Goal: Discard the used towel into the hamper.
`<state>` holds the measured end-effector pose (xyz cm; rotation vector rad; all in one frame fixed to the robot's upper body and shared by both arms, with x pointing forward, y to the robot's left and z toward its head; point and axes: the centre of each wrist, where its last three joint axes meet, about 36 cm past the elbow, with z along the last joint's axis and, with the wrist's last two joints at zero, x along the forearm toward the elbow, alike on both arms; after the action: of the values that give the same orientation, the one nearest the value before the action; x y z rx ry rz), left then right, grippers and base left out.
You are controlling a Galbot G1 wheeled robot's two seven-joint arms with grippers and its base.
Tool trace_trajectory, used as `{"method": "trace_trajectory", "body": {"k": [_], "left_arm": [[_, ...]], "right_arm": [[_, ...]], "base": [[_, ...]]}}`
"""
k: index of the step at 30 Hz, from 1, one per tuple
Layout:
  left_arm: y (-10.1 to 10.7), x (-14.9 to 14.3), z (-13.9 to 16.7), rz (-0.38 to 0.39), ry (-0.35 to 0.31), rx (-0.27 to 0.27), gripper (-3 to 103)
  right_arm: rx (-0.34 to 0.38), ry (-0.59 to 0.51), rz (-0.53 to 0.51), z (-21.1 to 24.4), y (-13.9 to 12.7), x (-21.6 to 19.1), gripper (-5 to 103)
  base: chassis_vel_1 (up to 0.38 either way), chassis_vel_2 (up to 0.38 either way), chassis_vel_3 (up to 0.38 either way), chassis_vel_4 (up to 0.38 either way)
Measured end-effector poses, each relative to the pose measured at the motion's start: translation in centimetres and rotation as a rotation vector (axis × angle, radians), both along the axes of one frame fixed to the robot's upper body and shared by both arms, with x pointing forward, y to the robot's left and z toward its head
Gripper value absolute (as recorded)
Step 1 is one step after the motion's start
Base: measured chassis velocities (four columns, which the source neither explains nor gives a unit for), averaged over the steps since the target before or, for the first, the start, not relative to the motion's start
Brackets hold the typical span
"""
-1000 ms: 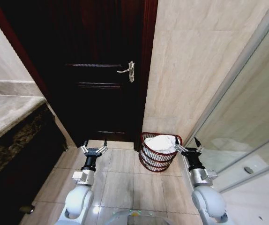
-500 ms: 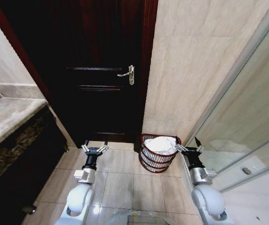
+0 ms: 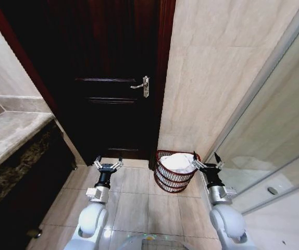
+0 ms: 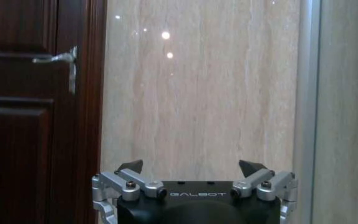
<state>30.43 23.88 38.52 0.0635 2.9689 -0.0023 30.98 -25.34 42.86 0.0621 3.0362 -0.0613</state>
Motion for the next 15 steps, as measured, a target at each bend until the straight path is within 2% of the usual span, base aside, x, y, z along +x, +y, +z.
{"method": "trace_trajectory", "body": {"k": [3, 5, 15], "left_arm": [[0.3, 1.3, 0.4, 0.025, 0.004, -0.008, 100], [0.8, 2.2, 0.9, 0.027, -0.001, 0.013, 100], [0.6, 2.9, 1.7, 0.032, -0.019, -0.001, 100]], "right_arm": [[0.007, 0.003, -0.014, 0.6, -0.1, 1.1, 100], [-0.013, 0.0, -0.01, 0.8, -0.4, 1.8, 100], [-0.006, 0.033, 0.018, 0.4, 1.5, 2.7, 100]], "base": [[0.0, 0.0, 0.0, 0.0], [0.0, 0.0, 0.0, 0.0], [0.0, 0.0, 0.0, 0.0]]}}
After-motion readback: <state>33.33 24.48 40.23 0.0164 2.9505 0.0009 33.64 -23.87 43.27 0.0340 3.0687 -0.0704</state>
